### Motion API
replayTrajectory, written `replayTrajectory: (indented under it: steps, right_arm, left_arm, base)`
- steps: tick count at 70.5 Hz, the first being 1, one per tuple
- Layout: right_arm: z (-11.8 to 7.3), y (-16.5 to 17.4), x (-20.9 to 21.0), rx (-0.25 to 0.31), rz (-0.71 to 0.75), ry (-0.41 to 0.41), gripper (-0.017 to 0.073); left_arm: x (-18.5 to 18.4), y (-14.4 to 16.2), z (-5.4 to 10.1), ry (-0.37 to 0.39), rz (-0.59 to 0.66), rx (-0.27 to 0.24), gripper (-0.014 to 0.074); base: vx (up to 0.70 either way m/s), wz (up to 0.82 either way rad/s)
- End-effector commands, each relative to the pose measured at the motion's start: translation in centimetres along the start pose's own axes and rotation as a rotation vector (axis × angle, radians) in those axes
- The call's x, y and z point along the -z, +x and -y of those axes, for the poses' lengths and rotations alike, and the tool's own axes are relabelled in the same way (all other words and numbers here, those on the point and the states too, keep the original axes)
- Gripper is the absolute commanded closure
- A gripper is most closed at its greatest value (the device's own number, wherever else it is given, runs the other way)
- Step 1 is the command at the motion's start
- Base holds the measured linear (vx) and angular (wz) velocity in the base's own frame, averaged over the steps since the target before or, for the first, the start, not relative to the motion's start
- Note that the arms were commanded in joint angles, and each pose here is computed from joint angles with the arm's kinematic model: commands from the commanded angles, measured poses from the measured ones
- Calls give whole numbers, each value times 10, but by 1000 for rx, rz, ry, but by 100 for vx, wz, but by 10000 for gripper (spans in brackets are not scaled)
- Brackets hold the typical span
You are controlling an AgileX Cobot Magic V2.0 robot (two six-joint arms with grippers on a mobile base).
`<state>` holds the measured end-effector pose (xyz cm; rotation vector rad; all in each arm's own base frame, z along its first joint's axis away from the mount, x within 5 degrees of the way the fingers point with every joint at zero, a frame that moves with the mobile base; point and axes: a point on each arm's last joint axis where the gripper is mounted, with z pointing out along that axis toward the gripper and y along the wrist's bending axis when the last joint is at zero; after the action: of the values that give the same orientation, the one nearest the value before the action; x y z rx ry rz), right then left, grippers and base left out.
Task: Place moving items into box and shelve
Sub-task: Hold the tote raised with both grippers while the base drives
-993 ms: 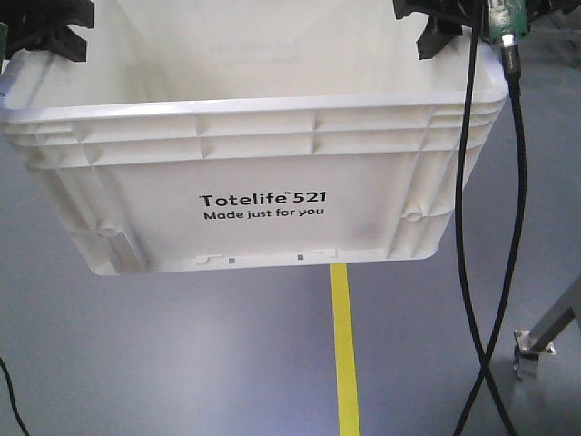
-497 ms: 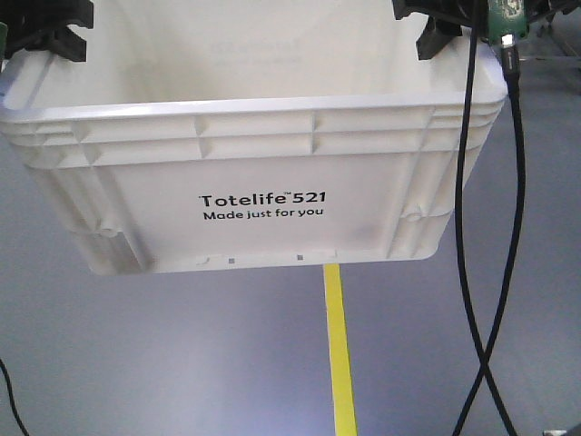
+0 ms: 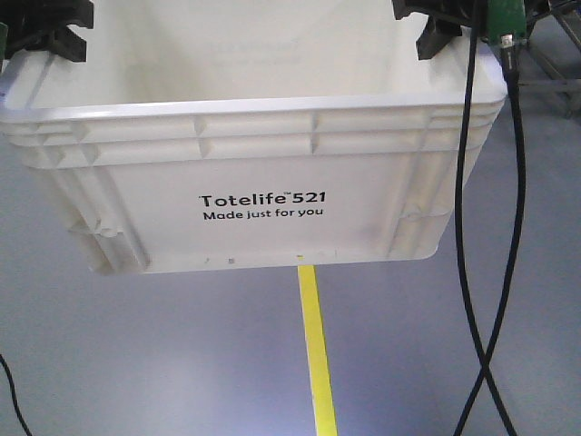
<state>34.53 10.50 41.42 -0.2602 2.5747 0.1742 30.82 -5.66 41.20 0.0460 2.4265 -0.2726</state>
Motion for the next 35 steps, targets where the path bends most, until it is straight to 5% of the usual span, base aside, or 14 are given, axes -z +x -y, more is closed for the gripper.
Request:
replayTrajectory:
  steps: [1, 35]
  right_arm:
    - [1, -7, 43, 17, 188, -1, 571]
    - [1, -7, 43, 17, 189, -2, 571]
  left_arm:
    - [33, -16, 8, 35, 206, -35, 610]
    - [33, -16, 8, 35, 206, -35, 610]
  base:
    - [57, -20]
    - [54, -30]
